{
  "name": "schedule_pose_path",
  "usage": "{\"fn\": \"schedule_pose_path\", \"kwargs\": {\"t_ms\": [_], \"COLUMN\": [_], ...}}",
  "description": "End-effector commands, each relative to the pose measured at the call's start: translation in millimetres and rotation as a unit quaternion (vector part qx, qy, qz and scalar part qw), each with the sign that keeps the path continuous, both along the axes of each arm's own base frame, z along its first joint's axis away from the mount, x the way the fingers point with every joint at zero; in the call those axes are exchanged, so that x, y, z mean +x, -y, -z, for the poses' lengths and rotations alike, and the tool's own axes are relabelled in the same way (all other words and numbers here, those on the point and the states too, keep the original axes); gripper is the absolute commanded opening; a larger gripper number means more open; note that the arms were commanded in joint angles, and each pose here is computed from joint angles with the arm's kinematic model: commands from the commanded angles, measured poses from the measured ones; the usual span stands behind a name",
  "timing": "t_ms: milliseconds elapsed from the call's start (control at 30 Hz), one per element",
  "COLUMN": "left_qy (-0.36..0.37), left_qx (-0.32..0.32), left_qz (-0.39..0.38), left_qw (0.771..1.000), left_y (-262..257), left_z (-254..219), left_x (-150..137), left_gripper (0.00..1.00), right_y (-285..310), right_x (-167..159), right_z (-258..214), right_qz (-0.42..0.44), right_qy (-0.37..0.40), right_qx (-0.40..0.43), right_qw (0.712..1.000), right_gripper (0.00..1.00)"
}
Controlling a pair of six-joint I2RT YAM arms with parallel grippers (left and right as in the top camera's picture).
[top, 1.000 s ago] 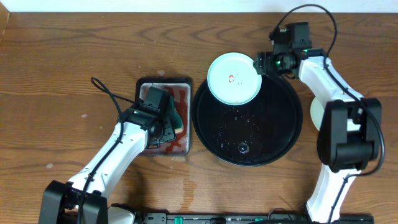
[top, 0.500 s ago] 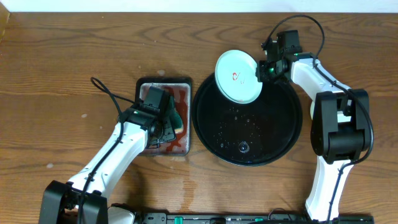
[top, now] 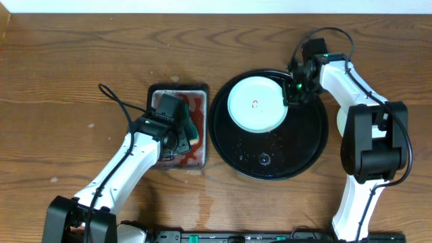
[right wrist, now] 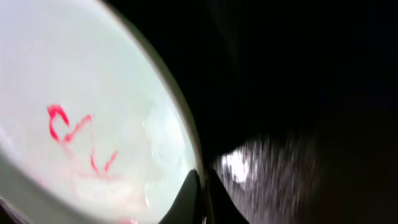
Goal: Clean dirty plates on tray and stack at the side
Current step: 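Grip the plate rim and pull it to the black tray center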
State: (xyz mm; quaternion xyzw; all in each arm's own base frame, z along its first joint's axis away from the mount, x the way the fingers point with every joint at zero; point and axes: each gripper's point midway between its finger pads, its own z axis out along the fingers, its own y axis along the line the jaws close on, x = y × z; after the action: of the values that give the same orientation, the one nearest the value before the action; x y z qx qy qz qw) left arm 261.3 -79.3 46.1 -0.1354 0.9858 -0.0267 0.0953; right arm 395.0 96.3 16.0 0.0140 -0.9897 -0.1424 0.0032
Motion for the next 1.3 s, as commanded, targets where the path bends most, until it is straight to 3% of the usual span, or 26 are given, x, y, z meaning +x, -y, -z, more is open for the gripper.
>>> {"fn": "schedule_pose_path", "kwargs": {"t_ms": [0, 267, 333, 367, 433, 1267], "left_qy": [0.001, 0.001, 0.001, 0.001, 0.001, 0.001], "left_qx": [0.007, 0.007, 0.007, 0.007, 0.007, 0.007], "left_qz": [0.002, 0.002, 0.002, 0.002, 0.002, 0.002], "left_qw": [1.000, 1.000, 1.000, 1.000, 1.000, 1.000], "left_y": [-3, -3, -3, -3, -3, -3], "left_z": [0, 0, 0, 0, 0, 0], "left_x": [0, 0, 0, 0, 0, 0], "left_gripper": [0.62, 0.62, 0.62, 0.62, 0.62, 0.62], "right_y": [3, 7, 5, 4, 3, 0], "right_x": [-21, -69, -74, -74, -74, -24], "right_z": [-9, 11, 17, 19, 22, 14], "right_qz": [-0.001, 0.011, 0.009, 0.008, 0.005, -0.031], "right_qy": [-0.032, -0.118, -0.120, -0.119, -0.114, 0.011], "right_qx": [-0.006, -0.013, -0.010, -0.010, -0.010, -0.003], "right_qw": [0.999, 0.993, 0.993, 0.993, 0.993, 0.999], "right_gripper": [0.01, 0.01, 0.09, 0.20, 0.25, 0.19]}}
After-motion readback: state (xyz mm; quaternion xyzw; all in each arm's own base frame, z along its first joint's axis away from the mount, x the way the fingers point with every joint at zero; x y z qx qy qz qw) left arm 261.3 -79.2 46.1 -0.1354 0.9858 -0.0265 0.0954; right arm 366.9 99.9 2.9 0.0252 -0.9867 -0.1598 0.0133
